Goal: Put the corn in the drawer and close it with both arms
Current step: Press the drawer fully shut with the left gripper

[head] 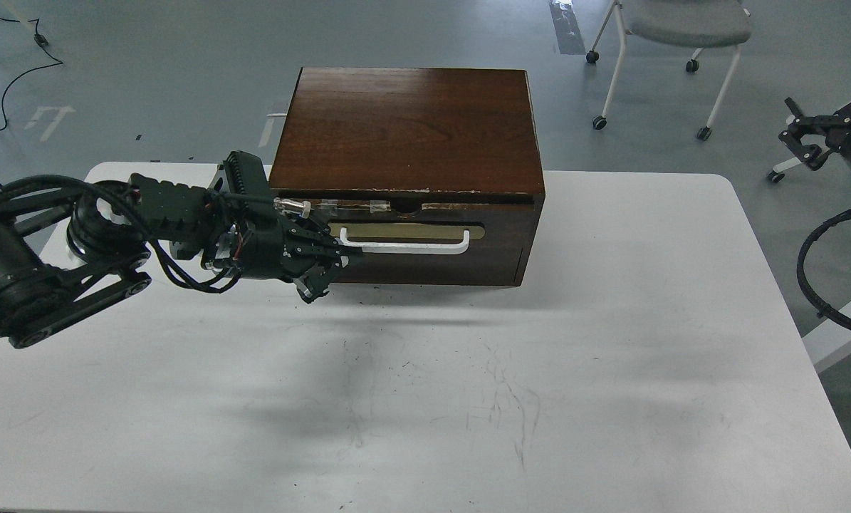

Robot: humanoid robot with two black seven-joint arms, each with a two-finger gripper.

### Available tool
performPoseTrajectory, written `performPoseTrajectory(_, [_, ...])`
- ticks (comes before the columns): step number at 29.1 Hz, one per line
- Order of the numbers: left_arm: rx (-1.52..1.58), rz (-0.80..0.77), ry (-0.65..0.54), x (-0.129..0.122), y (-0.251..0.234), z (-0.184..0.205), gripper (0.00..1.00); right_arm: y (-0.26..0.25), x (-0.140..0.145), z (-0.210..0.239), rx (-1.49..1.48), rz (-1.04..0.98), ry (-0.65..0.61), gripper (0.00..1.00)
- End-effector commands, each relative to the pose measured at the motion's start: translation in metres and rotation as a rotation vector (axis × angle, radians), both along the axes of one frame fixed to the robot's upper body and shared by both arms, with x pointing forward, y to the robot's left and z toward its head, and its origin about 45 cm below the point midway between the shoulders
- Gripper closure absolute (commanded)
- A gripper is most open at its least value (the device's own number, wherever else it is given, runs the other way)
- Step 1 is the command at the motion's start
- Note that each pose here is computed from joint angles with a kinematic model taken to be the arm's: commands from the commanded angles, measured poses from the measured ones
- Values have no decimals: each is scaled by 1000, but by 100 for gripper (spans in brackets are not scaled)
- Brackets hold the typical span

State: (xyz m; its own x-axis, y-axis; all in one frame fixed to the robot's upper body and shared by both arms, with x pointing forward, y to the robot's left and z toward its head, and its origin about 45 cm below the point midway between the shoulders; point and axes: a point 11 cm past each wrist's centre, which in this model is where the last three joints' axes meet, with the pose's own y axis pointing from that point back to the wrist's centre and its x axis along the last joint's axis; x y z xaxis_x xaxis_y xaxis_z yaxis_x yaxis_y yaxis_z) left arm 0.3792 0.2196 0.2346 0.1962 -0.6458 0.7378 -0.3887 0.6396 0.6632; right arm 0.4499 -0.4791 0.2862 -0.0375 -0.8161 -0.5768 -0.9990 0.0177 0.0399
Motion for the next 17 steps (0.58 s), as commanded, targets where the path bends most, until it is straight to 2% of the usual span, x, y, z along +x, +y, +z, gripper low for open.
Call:
performPoseTrajectory(1, [-3, -1, -2, 0, -1, 1, 100, 0, 0, 0, 0, 0, 1, 0])
performPoseTrajectory(17, [-1, 10, -9, 5, 1, 2, 100, -6, -2, -2, -4, -18, 4, 0])
